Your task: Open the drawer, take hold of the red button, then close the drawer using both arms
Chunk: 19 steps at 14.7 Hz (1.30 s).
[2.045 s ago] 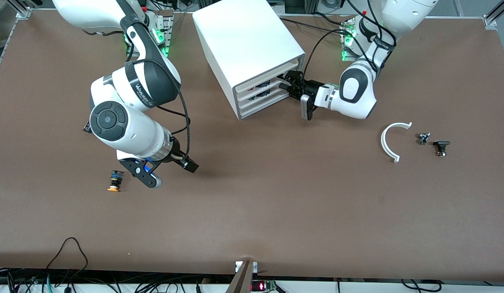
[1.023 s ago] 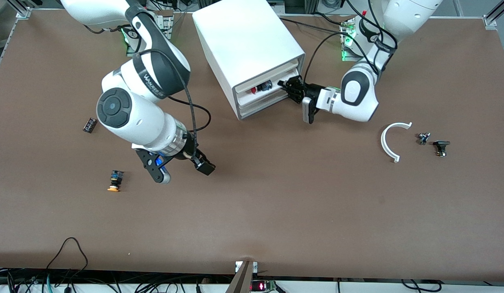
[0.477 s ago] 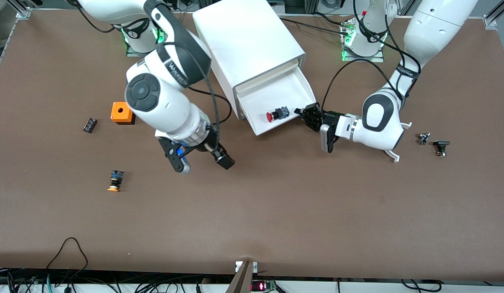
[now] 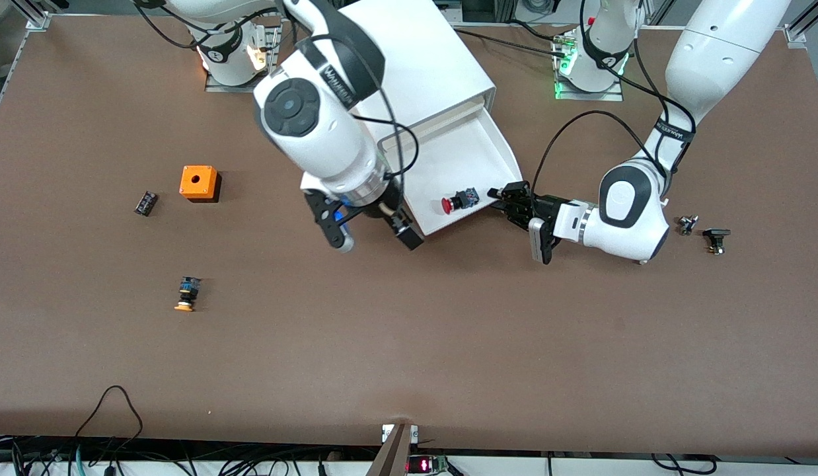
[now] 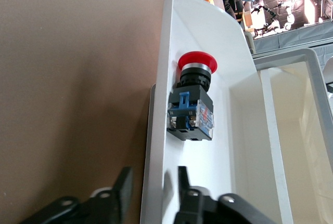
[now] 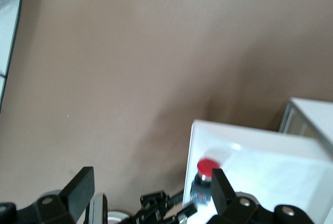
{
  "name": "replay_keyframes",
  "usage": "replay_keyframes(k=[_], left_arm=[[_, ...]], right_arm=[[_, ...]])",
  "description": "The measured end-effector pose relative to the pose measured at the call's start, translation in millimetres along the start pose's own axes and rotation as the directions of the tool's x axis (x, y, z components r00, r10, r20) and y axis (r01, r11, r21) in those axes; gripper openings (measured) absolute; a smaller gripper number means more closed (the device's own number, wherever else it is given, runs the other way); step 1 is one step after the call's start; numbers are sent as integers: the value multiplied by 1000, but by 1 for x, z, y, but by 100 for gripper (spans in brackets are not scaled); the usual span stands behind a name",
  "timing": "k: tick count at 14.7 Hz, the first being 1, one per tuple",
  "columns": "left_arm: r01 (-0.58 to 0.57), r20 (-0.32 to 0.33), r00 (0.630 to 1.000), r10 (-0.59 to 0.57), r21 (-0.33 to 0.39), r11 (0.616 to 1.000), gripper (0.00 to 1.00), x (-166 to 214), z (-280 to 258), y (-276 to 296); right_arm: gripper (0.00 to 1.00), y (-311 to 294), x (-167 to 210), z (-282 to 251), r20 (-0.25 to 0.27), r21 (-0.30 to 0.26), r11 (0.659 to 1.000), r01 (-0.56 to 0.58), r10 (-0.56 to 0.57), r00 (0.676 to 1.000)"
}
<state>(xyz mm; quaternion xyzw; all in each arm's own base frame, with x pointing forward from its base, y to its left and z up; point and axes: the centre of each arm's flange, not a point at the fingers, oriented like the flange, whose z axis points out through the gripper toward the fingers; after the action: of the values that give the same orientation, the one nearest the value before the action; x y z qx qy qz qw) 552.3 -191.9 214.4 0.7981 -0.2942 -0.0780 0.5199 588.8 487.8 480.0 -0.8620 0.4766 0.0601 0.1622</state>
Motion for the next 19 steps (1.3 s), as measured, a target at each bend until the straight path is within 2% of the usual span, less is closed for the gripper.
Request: replay_keyframes(k=[3, 5, 6, 9, 12, 15, 17, 19], left_arm=[[6, 21, 1000, -6, -8, 1000, 74, 3, -9, 4], [59, 90, 994, -60, 21, 998, 95, 11, -29, 13], [92, 126, 987, -97, 47, 995, 100, 19, -43, 21], [178, 199, 957, -211, 172, 969, 100, 43, -85, 52], [255, 209, 921, -330, 315, 914, 100, 58, -118, 77], [304, 168, 882, -440, 508, 806, 100, 72, -152, 103], [276, 151, 876, -458, 620, 734, 100, 78, -166, 114], [210, 162, 875, -456, 722, 659, 100, 83, -172, 126]], right_arm=[[100, 4, -31, 18, 11, -1, 1000, -8, 8, 1000], [100, 8, -42, 37, 13, -21, 1000, -13, 13, 1000], [99, 10, -48, 49, 9, -35, 999, -11, 12, 1000], [99, 18, -68, 88, -15, -57, 998, -12, 12, 1000], [99, 26, -80, 121, -21, -80, 997, -23, 22, 1000], [100, 33, -87, 138, -24, -102, 995, -19, 17, 1000], [99, 37, -91, 151, -27, -119, 993, -27, 24, 999], [99, 43, -96, 165, -33, -136, 990, -35, 31, 999]])
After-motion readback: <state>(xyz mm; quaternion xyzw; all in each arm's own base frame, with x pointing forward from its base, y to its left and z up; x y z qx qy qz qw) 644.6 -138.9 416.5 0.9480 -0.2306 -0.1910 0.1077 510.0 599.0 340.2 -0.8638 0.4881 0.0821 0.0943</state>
